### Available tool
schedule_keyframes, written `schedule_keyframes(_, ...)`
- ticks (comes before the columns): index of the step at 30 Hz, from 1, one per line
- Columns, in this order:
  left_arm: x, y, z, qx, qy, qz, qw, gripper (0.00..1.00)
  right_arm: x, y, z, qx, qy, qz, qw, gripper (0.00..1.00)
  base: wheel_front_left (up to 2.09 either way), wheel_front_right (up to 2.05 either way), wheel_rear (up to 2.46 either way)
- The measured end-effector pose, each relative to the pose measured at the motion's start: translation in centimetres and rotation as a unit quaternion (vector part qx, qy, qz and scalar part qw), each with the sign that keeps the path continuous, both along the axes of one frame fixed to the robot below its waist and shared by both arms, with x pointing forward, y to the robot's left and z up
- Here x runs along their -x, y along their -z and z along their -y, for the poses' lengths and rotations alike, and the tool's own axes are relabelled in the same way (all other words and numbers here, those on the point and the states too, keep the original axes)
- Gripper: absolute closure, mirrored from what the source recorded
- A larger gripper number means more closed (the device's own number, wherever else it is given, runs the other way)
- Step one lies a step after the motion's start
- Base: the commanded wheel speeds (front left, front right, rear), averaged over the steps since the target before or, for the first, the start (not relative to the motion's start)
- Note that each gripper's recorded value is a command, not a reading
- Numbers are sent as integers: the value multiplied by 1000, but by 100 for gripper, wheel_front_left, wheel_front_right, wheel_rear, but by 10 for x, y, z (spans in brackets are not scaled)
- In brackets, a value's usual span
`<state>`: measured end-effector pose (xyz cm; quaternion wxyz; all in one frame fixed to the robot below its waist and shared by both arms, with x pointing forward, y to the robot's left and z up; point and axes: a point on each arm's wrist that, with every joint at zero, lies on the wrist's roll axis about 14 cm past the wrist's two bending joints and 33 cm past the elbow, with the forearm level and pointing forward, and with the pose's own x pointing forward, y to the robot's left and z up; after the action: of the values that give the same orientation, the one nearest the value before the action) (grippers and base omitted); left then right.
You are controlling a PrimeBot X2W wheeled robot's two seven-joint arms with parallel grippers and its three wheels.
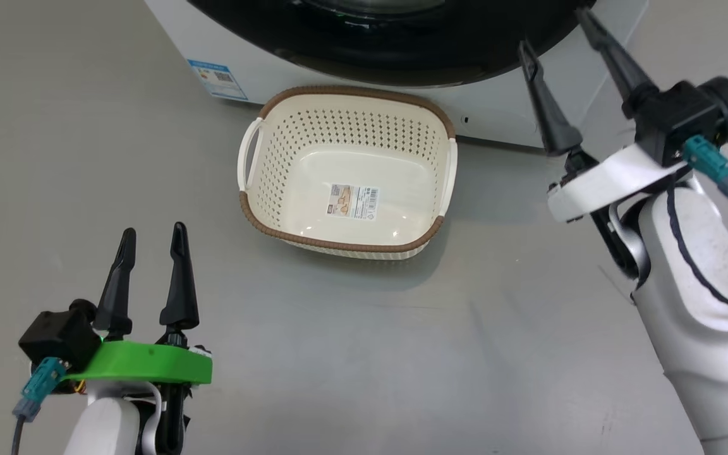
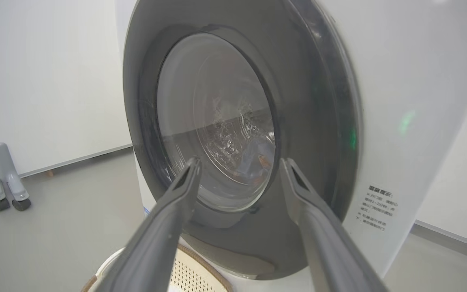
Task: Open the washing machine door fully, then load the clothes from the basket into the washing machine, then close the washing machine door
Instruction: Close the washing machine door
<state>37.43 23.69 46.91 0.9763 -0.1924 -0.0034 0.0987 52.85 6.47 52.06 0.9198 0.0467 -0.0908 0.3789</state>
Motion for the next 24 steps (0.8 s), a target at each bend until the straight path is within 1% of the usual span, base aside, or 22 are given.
schedule_keyframes(4,6,4,2,-12,5,-10,1000,0,25,7,18,17,11,-10,1000,0,0,0,0)
schedule_keyframes(10,12,2,8,-33,24,-9,999,0,58,8,54,27,47,-22,998,0,0,0,0)
schedule_keyframes(12,16,2,10,-38,26,-12,999,0,70,8,66,42,57,-17,997,0,0,0,0)
schedule_keyframes(15,21,-1,16,-49,36,-8,998,0,87,10,86,61,82,-15,995,0,0,0,0)
schedule_keyframes(24,48,-2,27,-57,51,-8,997,0,142,23,144,81,169,-42,981,0,0,0,0)
